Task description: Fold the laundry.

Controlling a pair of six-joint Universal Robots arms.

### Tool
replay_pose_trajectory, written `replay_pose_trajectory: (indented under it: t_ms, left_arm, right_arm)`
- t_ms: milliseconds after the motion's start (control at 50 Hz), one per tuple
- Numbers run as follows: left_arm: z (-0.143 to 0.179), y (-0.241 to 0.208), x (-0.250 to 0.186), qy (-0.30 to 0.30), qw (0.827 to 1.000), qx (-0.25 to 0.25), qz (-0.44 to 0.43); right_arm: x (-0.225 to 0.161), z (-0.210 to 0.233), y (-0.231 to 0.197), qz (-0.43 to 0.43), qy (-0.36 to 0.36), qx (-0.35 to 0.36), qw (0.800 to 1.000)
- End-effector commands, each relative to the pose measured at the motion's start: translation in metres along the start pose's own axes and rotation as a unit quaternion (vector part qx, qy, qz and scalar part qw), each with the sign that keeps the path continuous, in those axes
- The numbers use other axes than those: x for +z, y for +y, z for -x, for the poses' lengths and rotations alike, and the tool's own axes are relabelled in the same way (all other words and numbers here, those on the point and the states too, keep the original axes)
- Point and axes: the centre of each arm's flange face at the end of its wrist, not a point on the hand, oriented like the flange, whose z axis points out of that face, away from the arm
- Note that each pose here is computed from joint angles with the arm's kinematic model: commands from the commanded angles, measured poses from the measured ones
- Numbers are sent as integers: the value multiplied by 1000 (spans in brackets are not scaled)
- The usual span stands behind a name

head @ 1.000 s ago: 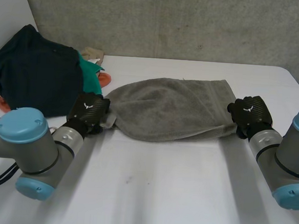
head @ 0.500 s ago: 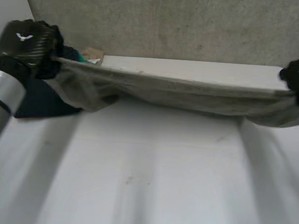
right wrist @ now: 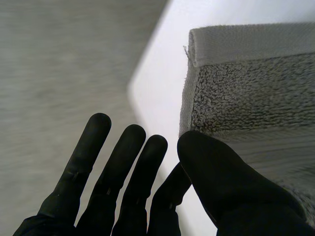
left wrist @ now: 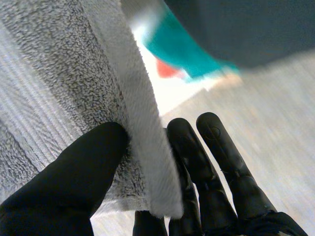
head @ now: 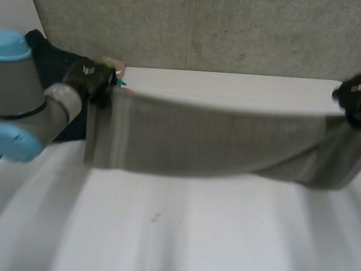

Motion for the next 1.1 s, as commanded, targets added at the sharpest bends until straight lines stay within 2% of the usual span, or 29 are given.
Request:
replay_pose_trajectory:
  t_ms: [20, 60, 80, 100, 120, 160, 240, 260, 340, 360, 380, 420, 480, 500, 600, 740, 860, 880, 940, 1000, 1100]
  left_arm:
    - [31, -107, 39, -106, 946, 32, -304]
    - [39, -130, 37, -130, 918, 35, -373]
    - [42, -142, 33, -139, 903, 38, -405]
    - [44, -162, 25, -152, 875, 40, -458]
    - [45, -168, 23, -156, 867, 41, -471]
    - [47, -169, 22, -161, 865, 40, -473]
    - [46, -154, 26, -153, 887, 34, -435]
    - [43, -141, 29, -146, 898, 31, -414]
    - [35, -102, 33, -132, 923, 29, -359]
    - [33, -93, 34, -127, 929, 28, -347]
    - [23, -72, 33, -108, 942, 28, -318]
    - [10, -50, 31, -83, 955, 27, -284]
    - [-5, -8, 22, -52, 974, 27, -220]
    - [-8, 1, 20, -46, 977, 26, -206]
    - [-26, 56, -7, -14, 995, 21, -99]
    - [-37, 80, -60, 18, 997, 68, 38]
    - [-41, 71, -133, 56, 979, 116, 161]
    - [-42, 69, -143, 63, 974, 121, 178]
    - [-46, 62, -182, 99, 955, 141, 241]
    - [-45, 53, -202, 116, 945, 149, 266]
    - [-41, 42, -185, 92, 960, 162, 209]
  right_arm:
    - [25, -67, -78, -187, 241, 27, 952]
    - [21, -83, -94, -237, 293, 41, 925]
    - [14, -96, -107, -278, 331, 52, 900]
    - [10, -102, -112, -295, 349, 57, 887]
    - [8, -105, -115, -308, 361, 60, 878]
    - [6, -105, -117, -320, 366, 61, 872]
    - [12, -86, -106, -302, 323, 64, 895]
    - [14, -82, -103, -297, 315, 66, 899]
    - [22, -62, -83, -265, 270, 77, 922]
    - [27, -47, -71, -244, 243, 84, 935]
    - [28, -41, -65, -233, 231, 86, 941]
    - [34, -4, -38, -187, 160, 92, 965]
    - [34, 19, -24, -168, 110, 95, 975]
    - [34, 39, -12, -153, 70, 99, 981]
    - [29, 84, 16, -117, -16, 99, 988]
    - [7, 101, 46, -35, -81, 97, 991]
    - [-44, 80, 49, 41, -146, 38, 988]
    - [-62, 73, 55, 76, -175, 17, 981]
    - [-86, 68, 67, 121, -217, -12, 968]
    - [-100, 67, 77, 145, -250, -49, 956]
    - [-87, 60, 76, 122, -206, -54, 970]
